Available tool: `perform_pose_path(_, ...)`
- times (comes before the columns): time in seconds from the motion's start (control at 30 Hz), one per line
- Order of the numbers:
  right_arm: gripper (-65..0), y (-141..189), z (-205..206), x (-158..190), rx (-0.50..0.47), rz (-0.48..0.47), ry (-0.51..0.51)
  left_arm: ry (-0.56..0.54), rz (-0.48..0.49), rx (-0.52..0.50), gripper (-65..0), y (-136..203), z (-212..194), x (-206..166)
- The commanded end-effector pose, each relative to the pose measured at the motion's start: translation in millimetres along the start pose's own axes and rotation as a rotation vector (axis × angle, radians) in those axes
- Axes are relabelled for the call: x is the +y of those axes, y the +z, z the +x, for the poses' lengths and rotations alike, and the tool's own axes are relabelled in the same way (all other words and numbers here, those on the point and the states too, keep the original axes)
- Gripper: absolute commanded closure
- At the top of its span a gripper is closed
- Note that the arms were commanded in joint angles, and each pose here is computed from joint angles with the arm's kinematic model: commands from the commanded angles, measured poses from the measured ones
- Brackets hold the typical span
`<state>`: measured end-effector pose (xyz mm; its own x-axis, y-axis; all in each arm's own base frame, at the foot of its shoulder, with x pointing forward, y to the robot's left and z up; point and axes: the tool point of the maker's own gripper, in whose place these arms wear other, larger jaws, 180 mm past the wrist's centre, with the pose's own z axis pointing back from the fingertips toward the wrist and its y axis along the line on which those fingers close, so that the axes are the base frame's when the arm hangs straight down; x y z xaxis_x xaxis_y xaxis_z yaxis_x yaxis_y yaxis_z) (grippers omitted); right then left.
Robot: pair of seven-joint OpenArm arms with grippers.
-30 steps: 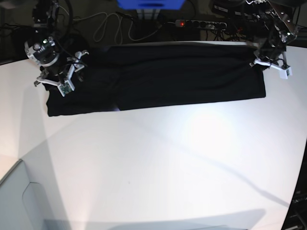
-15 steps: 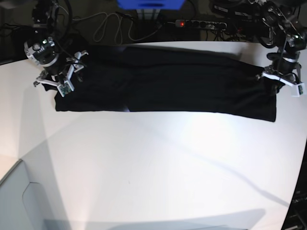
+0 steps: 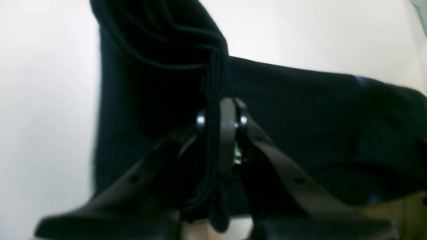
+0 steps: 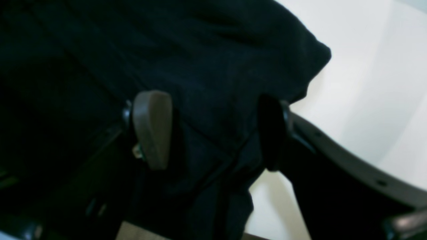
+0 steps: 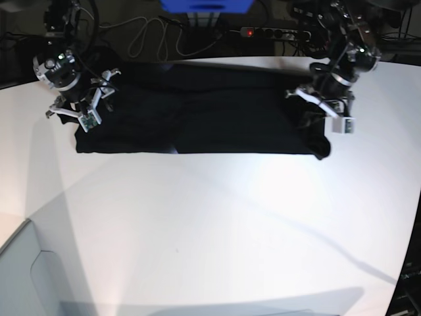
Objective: Fold the T-shirt properly
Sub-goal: 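Fold the strip end with the left gripper toward the right gripper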
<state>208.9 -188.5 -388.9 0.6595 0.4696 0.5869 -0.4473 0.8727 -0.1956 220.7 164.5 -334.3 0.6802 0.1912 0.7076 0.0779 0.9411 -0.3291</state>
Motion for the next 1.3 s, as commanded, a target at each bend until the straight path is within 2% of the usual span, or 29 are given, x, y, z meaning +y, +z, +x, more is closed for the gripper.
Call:
perform_pose_path(0.0,-39.0,3.5,8.0,-4.0,-0.031,-0.005,0.016,-0.012,-0.041,-0.025,0.0,-0.6,7.1,-13.1)
perform_pose_path(0.23,-39.0,3.5,8.0,-4.0,-0.031,-0.005,0.016,-0.087,-0.241,0.066,0.0,-21.9,-19.1,-86.8)
perform_pose_path(0.43,-39.0,3.7,9.1,-4.4,-0.033,-0.006,0.017,-0.226,-0.278,0.144,0.0,-31.5,-43.7,-119.9)
perform_pose_path(0.7,-39.0,3.5,9.7,-4.3,-0.035,-0.006,0.016,-0.306,-0.333,0.158,0.0,-36.5,-48.5,-146.8)
perform_pose_path(1.03,-39.0,4.1,8.4,-3.8,-0.032,-0.005,0.017,-0.278,-0.345,0.198,0.0,-51.9,-59.3,-149.1)
perform_pose_path(1.27,-39.0,4.2,7.8,-3.5,-0.030,-0.004,0.017,-0.281,-0.349,0.185,0.0,-55.0,-53.1,-150.2)
